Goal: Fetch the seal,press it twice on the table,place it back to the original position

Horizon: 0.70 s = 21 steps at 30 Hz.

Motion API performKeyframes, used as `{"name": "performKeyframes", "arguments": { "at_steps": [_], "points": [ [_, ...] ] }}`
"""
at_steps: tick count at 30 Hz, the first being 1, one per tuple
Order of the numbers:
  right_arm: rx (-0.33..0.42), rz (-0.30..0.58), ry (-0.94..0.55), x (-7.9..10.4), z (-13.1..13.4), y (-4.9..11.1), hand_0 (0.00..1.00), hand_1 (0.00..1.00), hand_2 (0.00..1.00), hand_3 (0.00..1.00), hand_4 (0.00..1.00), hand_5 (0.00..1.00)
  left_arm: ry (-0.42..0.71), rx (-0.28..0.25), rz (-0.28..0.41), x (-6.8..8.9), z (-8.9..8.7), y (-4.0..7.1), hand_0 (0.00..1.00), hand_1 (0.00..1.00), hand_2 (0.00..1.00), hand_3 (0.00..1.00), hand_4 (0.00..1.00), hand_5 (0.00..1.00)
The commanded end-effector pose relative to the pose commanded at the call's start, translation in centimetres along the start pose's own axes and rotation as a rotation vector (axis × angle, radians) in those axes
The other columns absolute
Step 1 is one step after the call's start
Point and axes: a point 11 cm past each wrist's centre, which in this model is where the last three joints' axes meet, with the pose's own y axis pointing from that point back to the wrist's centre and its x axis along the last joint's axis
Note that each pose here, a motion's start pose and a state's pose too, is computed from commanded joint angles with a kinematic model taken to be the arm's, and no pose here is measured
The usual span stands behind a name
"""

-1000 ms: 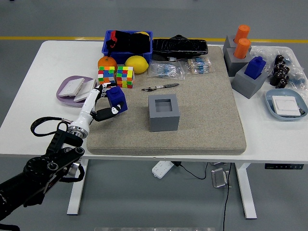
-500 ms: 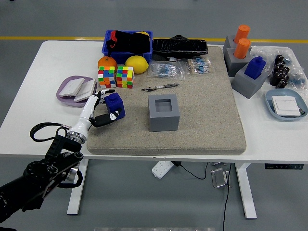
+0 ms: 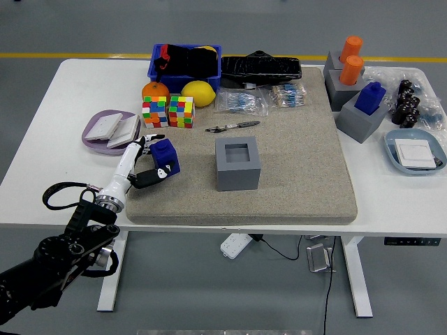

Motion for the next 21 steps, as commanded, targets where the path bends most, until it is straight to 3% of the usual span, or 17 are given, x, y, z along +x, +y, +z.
{"name": "performKeyframes", "arguments": {
  "at_steps": [6,14,21],
  "points": [
    [-0.001,0.000,-0.001,0.0,0.0,0.0,0.885,0.745,0.731,0.755,0.849,0.516,0.015,-0.038,0.008,0.2,1.4,-0.5,0.860,0.495,0.438,0.788,0.610,0.002],
    [0.001,0.000,-0.002,0.0,0.0,0.0,0.885,0.745,0.732,0.754,0.849,0.516,0.033,-0.133,-0.007,0.3,5.5,-1.9,0.860,0.497,0.437,0.787,0.609,0.002],
    [0.003,0.003,-0.004,0.2,-0.2,0.0,0.886,0.745,0.731,0.755,0.850,0.516,0.058,-0.180,-0.138,-1.5,9.8,-3.0,0.860,0.494,0.436,0.793,0.611,0.002]
  ]
}}
